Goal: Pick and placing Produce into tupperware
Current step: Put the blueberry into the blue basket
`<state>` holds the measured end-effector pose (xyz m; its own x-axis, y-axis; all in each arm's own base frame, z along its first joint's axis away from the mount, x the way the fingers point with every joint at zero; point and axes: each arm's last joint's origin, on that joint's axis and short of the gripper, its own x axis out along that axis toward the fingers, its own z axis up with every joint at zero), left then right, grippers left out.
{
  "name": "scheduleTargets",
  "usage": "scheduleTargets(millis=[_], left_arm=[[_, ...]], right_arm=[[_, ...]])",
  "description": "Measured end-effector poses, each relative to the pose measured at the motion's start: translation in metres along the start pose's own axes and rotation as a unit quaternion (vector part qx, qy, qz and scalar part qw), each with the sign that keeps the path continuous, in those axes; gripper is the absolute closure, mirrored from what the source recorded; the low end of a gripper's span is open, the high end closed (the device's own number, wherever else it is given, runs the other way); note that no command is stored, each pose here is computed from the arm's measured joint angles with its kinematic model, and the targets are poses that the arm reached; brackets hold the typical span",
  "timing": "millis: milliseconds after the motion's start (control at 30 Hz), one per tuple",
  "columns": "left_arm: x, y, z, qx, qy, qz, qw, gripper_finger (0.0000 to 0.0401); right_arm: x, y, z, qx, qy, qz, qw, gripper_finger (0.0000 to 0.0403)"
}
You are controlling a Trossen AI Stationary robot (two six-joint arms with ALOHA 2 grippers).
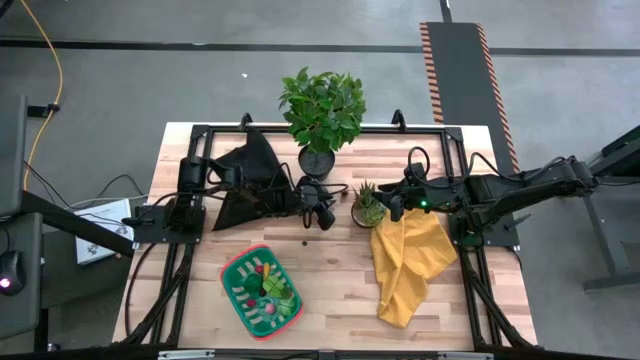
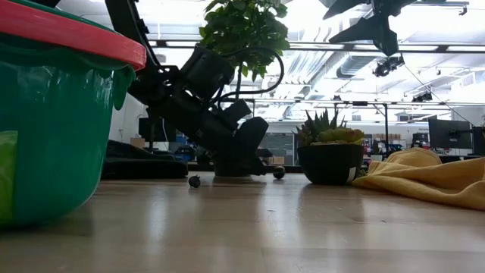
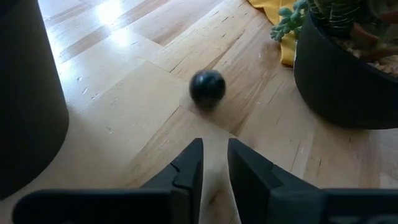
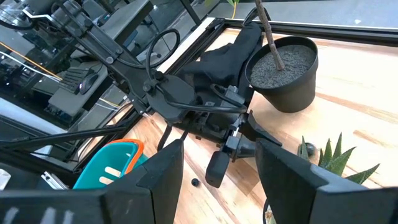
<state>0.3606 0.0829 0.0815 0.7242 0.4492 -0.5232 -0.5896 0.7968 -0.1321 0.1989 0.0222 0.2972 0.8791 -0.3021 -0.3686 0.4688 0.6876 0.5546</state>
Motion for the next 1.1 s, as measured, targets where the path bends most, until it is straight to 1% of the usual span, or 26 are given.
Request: scheduleTargets(millis=[333, 567, 833, 967, 1100], left_arm=[[0.000, 0.000, 0.000, 0.000, 0.000, 0.000, 1.000, 0.0373], [0.000, 0.000, 0.000, -0.001, 0.000, -0.002, 1.000, 0.0374], [-0.002, -0.003, 0.002, -0.003, 0.013, -0.049, 0.999, 0.0359], [-0.006, -0.006, 0.009, -0.006, 0.006, -0.071, 0.997, 0.0361], [-0.014, -0.008, 0.021, -0.008, -0.007, -0.080, 0.997, 0.0366]], right_arm=[[0.000, 0.000, 0.000, 0.002, 0.000, 0.000, 1.000, 0.0212], [0.000, 0.000, 0.000, 0.002, 0.000, 0.000, 1.000, 0.0212], [-0.001, 0.000, 0.001, 0.003, -0.001, 0.001, 1.000, 0.0212], [-0.006, -0.001, 0.004, 0.003, -0.012, 0.003, 1.000, 0.0212], [-0.014, -0.002, 0.010, 0.008, -0.037, 0.004, 0.999, 0.0212]])
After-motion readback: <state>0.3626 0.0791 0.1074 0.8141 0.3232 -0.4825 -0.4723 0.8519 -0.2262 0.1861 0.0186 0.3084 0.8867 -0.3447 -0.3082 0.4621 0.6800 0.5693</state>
